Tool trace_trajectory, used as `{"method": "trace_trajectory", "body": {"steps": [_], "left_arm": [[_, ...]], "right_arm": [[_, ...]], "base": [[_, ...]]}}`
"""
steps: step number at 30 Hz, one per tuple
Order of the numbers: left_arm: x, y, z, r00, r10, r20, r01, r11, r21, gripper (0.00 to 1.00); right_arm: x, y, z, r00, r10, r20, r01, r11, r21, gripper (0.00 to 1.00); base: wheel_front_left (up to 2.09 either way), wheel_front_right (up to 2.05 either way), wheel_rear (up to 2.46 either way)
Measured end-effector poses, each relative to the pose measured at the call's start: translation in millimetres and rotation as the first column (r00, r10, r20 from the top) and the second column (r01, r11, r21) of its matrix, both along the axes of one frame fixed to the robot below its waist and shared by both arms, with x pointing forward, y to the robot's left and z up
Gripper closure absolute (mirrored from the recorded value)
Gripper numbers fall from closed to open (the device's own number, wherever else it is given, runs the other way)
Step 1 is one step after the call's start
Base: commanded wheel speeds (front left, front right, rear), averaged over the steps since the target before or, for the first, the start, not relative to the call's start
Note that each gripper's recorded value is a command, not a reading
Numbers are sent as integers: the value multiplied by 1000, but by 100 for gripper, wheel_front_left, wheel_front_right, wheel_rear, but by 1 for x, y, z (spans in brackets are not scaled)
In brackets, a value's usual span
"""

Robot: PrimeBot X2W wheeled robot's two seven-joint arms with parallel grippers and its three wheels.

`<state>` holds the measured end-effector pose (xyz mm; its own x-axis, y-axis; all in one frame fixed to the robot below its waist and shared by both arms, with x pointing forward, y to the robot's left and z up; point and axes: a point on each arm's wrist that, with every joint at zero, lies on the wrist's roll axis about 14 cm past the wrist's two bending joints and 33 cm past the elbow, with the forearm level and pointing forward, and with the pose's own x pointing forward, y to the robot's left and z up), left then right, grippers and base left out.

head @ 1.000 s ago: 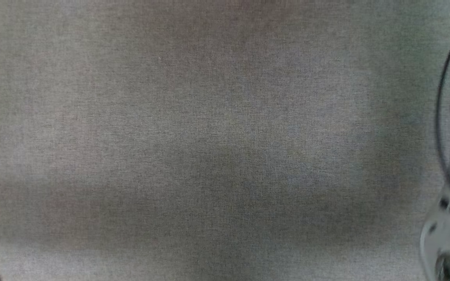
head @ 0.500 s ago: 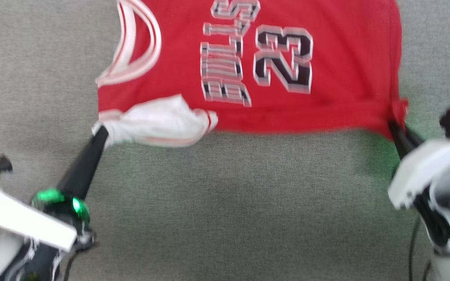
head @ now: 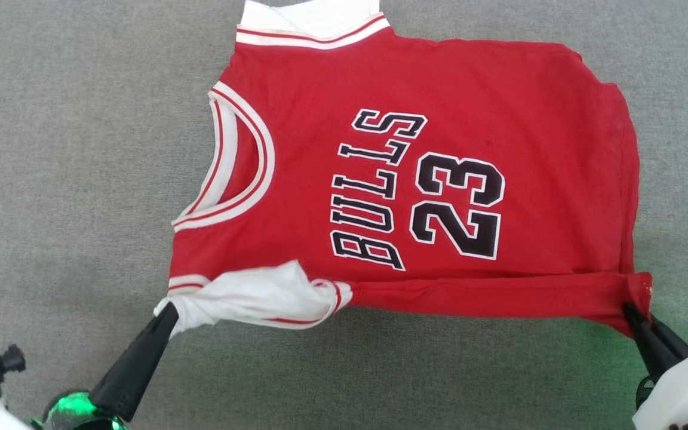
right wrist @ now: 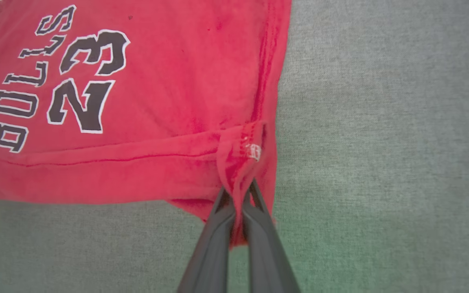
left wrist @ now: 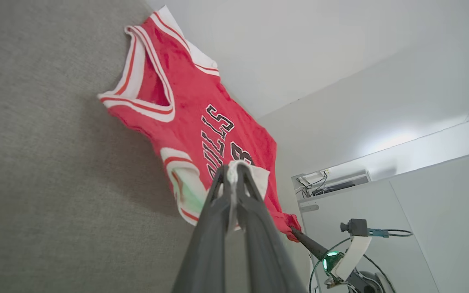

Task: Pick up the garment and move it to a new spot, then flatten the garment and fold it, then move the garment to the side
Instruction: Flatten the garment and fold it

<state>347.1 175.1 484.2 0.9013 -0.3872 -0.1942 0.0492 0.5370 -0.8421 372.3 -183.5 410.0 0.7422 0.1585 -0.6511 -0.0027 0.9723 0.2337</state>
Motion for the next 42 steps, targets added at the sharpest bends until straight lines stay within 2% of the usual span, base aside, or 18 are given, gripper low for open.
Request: {"method": "trace_trajectory", "body": {"steps": [5, 8, 13, 20, 24, 27, 28, 29, 30, 31, 32, 33, 42], "left_arm": [[23, -8, 18, 995, -57, 83, 56, 998, 13, 100], [62, -10, 35, 983, -96, 158, 94, 995, 24, 100], [116, 0, 43, 975, -104, 197, 98, 994, 43, 100], [159, 15, -2, 990, -121, 73, 112, 988, 109, 100], [165, 18, -30, 992, -124, 3, 123, 982, 141, 100], [163, 21, -50, 989, -144, -35, 148, 963, 225, 100], [163, 21, -53, 988, -148, -36, 152, 957, 248, 100], [162, 21, -54, 988, -149, -34, 153, 952, 263, 96], [161, 20, -55, 987, -158, -30, 160, 944, 288, 74], [160, 21, -56, 985, -171, -26, 170, 931, 322, 51], [158, 22, -56, 983, -182, -19, 177, 917, 358, 11], [158, 23, -54, 981, -192, -9, 180, 905, 385, 0], [152, 40, -7, 950, -298, 96, 185, 782, 595, 0]], "right_arm": [[10, 0, 4, 999, -12, 35, 11, 1000, 12, 100], [39, 0, 9, 995, -18, 100, 18, 1000, 1, 100], [72, 3, -1, 992, -21, 124, 20, 1000, 3, 100], [93, 4, -26, 993, -28, 119, 29, 1000, -8, 100], [94, 3, -34, 992, -32, 121, 34, 999, -9, 100], [93, 2, -36, 991, -35, 127, 37, 999, -18, 100], [94, 1, -34, 990, -36, 138, 40, 999, -22, 93], [94, 1, -32, 988, -37, 149, 41, 999, -24, 74], [94, 1, -30, 987, -35, 157, 40, 999, -29, 58], [94, 0, -28, 986, -36, 164, 41, 999, -30, 31], [94, 0, -26, 984, -39, 172, 44, 999, -29, 0], [93, -2, -24, 983, -43, 178, 49, 998, -30, 0], [91, -7, 19, 955, -55, 293, 68, 997, -33, 0]], "base": [[0, 0, 0], [0, 0, 0], [0, 0, 0], [0, 0, 0], [0, 0, 0], [0, 0, 0], [0, 0, 0], [0, 0, 0], [0, 0, 0], [0, 0, 0], [0, 0, 0], [0, 0, 0], [0, 0, 0]]}}
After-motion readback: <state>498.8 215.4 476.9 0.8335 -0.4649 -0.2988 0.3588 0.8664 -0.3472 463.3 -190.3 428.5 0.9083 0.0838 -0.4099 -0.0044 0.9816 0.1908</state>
